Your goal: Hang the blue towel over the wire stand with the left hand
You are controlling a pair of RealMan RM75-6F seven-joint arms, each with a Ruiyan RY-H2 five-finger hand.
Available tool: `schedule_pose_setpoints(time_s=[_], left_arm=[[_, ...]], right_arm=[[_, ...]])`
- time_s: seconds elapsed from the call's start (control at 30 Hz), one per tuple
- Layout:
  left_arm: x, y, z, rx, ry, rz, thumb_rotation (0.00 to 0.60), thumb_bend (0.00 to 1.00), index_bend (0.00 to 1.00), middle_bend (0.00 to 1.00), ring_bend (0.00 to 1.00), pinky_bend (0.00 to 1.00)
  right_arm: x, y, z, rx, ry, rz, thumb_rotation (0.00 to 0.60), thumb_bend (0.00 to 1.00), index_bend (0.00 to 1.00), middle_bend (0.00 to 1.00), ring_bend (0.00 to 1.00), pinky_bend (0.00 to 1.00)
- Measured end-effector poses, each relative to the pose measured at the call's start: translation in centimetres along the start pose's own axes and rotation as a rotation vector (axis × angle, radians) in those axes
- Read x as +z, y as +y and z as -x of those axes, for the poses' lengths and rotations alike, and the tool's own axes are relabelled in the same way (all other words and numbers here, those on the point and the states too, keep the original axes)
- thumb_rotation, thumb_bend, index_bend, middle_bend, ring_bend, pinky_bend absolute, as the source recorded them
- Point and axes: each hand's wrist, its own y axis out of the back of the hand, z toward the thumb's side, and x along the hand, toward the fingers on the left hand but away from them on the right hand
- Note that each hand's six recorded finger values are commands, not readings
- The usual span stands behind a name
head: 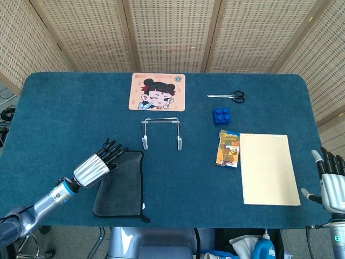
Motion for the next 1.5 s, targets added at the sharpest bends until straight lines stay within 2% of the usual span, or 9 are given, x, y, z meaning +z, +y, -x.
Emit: schedule_pose_setpoints(time_s=[0.23, 0.5, 0.73, 0.8, 0.9, 0.97, 1.0, 1.23, 1.5], left_arm=[[3.1, 0.5, -3.4, -0.030, -0.071, -0.026, 0.600, 0.35, 0.61, 0.00, 0.00, 0.05], [4.6, 0.2, -4.7, -0.066, -0.111, -0.064, 0.600, 0.35, 0.58, 0.00, 0.00, 0.05], [5.3, -0.5, -4.9, -0.103, -0.122, -0.066, 0.600, 0.35, 0.46, 0.00, 0.00, 0.05], [5.5, -0.7, -4.8, -0.110, -0.124, -0.070, 0.600, 0.35, 0.40, 0.00, 0.00, 0.04], [5.7, -1.1, -4.8, -0.134, -0.123, -0.077, 0.600, 0.33, 0.20, 0.00, 0.00, 0.02], [5.8, -1.4, -4.7, -0.155, -0.117, -0.081, 0.600, 0.29, 0.03, 0.00, 0.00, 0.01], [5.8, -1.5, -4.7, -0.162, -0.114, -0.081, 0.600, 0.27, 0.01, 0.00, 0.00, 0.01], [5.9, -1.2, -3.9, -0.187, -0.106, -0.051, 0.600, 0.19, 0.00, 0.00, 0.00, 0.00], [4.2, 1.5, -2.6, -0.076, -0.056, 0.045, 0.600, 0.19, 0.00, 0.00, 0.00, 0.01]], right_arm=[[-0.1, 0.1, 0.0, 0.003, 0.000, 0.007, 0.600, 0.00, 0.00, 0.00, 0.00, 0.00], [-0.1, 0.0, 0.0, 0.007, 0.000, 0.006, 0.600, 0.00, 0.00, 0.00, 0.00, 0.00], [-0.2, 0.0, 0.0, 0.007, -0.003, 0.006, 0.600, 0.00, 0.00, 0.00, 0.00, 0.00], [-0.2, 0.0, 0.0, 0.008, -0.002, 0.006, 0.600, 0.00, 0.00, 0.00, 0.00, 0.00], [-0.2, 0.0, 0.0, 0.008, -0.001, 0.006, 0.600, 0.00, 0.00, 0.00, 0.00, 0.00], [-0.2, 0.0, 0.0, 0.007, -0.002, 0.007, 0.600, 0.00, 0.00, 0.00, 0.00, 0.00], [-0.2, 0.0, 0.0, 0.007, -0.002, 0.007, 0.600, 0.00, 0.00, 0.00, 0.00, 0.00], [-0.2, 0.1, 0.0, 0.004, -0.002, 0.011, 0.600, 0.00, 0.00, 0.00, 0.00, 0.00], [-0.2, 0.2, -0.1, 0.005, -0.002, 0.015, 0.600, 0.00, 0.00, 0.00, 0.00, 0.00]])
